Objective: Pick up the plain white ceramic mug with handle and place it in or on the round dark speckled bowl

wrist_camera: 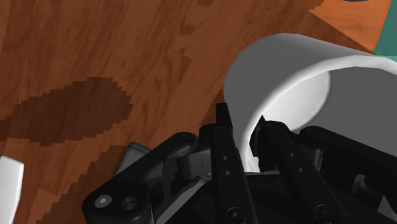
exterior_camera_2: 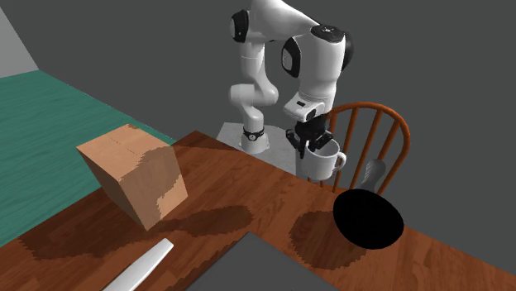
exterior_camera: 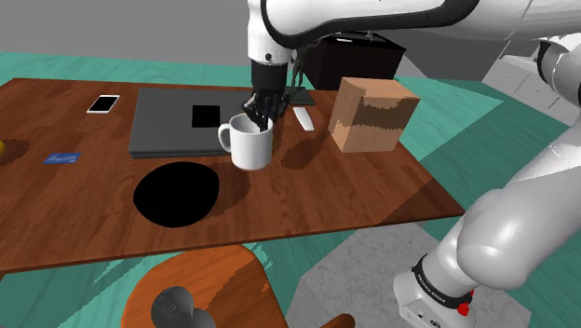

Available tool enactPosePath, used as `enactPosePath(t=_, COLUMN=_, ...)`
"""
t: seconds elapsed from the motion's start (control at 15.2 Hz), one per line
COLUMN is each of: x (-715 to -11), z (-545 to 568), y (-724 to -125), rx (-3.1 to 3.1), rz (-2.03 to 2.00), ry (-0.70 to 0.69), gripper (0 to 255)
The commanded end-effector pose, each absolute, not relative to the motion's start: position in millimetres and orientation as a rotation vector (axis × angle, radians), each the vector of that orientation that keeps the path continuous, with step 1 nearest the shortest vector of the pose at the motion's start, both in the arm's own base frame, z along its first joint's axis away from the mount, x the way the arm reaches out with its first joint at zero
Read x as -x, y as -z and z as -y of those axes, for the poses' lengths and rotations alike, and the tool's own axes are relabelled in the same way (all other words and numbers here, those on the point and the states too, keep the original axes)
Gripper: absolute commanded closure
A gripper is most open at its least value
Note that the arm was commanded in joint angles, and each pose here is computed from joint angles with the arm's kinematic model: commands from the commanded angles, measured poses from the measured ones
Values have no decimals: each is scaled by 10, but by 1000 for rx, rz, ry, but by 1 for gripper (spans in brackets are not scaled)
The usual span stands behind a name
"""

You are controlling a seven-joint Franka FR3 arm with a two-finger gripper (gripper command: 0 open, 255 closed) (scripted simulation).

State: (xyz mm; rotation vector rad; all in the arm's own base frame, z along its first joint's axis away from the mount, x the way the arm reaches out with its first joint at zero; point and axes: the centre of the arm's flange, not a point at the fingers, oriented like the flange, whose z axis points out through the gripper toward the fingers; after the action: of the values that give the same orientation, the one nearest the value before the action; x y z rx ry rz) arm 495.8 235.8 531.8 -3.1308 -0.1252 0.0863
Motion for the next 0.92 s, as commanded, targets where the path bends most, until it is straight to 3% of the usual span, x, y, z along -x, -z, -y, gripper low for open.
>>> enactPosePath(t=0.0, x=-5080, z=-2614, y=-5331, rx=3130, rz=123, ry=-85, gripper=255)
enactPosePath(t=0.86, x=-5823, z=-4109, y=-5408, rx=3130, rz=123, ry=-85, gripper=255)
